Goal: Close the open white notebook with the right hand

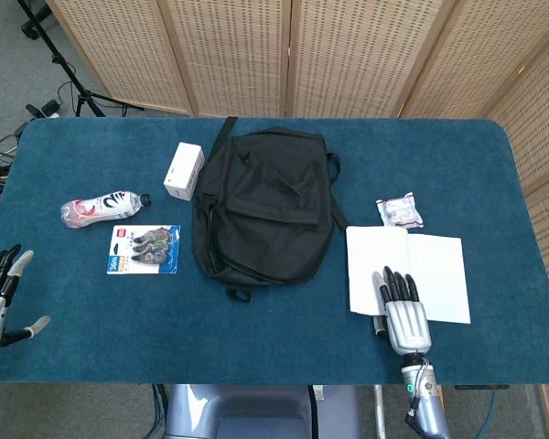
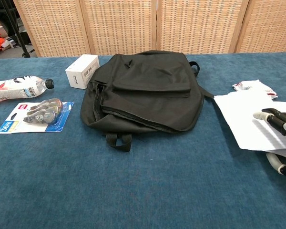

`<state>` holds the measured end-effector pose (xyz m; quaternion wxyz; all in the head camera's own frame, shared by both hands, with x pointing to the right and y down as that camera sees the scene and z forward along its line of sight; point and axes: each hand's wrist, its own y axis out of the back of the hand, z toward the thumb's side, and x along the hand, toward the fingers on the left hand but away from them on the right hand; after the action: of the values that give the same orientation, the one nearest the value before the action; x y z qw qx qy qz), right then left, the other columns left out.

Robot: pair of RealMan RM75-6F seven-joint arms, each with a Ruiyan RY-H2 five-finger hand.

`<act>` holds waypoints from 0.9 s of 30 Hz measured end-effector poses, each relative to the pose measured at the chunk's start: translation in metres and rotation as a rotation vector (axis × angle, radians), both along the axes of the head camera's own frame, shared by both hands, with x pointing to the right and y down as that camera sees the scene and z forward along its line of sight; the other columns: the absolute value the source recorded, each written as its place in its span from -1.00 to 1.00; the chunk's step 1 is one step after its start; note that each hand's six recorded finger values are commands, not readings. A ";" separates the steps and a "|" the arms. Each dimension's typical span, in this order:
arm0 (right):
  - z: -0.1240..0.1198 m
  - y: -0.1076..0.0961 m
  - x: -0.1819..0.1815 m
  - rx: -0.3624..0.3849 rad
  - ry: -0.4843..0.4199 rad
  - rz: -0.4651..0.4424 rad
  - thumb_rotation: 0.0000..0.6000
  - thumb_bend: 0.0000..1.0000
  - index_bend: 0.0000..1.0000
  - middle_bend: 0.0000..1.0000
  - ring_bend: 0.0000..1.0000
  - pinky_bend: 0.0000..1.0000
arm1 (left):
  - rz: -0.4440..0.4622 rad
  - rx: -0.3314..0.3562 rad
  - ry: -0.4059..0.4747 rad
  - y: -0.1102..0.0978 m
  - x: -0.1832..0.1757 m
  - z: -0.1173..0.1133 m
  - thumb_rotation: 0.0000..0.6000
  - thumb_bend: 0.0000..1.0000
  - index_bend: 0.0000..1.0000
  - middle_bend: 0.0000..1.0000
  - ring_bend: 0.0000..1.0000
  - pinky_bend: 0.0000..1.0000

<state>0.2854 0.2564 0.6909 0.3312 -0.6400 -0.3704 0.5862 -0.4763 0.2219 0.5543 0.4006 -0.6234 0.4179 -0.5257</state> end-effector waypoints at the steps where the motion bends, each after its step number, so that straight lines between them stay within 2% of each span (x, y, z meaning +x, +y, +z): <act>1: 0.000 0.000 0.000 -0.001 -0.003 0.002 1.00 0.14 -1.00 -1.00 -1.00 -1.00 | 0.000 0.000 0.000 0.000 0.000 0.000 0.84 -0.87 -1.00 -1.00 -1.00 -1.00; 10: -0.004 0.003 0.003 0.001 -0.019 0.040 1.00 0.14 -1.00 -1.00 -1.00 -1.00 | 0.000 0.002 0.001 0.000 0.000 0.000 0.85 -0.86 -1.00 -1.00 -1.00 -1.00; 18: -0.009 0.003 0.008 -0.006 -0.106 0.132 1.00 0.11 -1.00 -1.00 -1.00 -1.00 | 0.003 0.004 0.002 0.000 0.001 -0.001 0.84 -0.87 -1.00 -1.00 -1.00 -1.00; 27: -0.014 0.001 0.010 0.012 -0.139 0.165 1.00 0.09 -1.00 -1.00 -1.00 -1.00 | 0.005 0.004 0.002 0.001 0.002 -0.001 0.84 -0.87 -1.00 -1.00 -1.00 -1.00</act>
<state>0.2953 0.2576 0.6764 0.2592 -0.6445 -0.4475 0.5632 -0.4746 0.2226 0.5537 0.4027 -0.6241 0.4180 -0.5231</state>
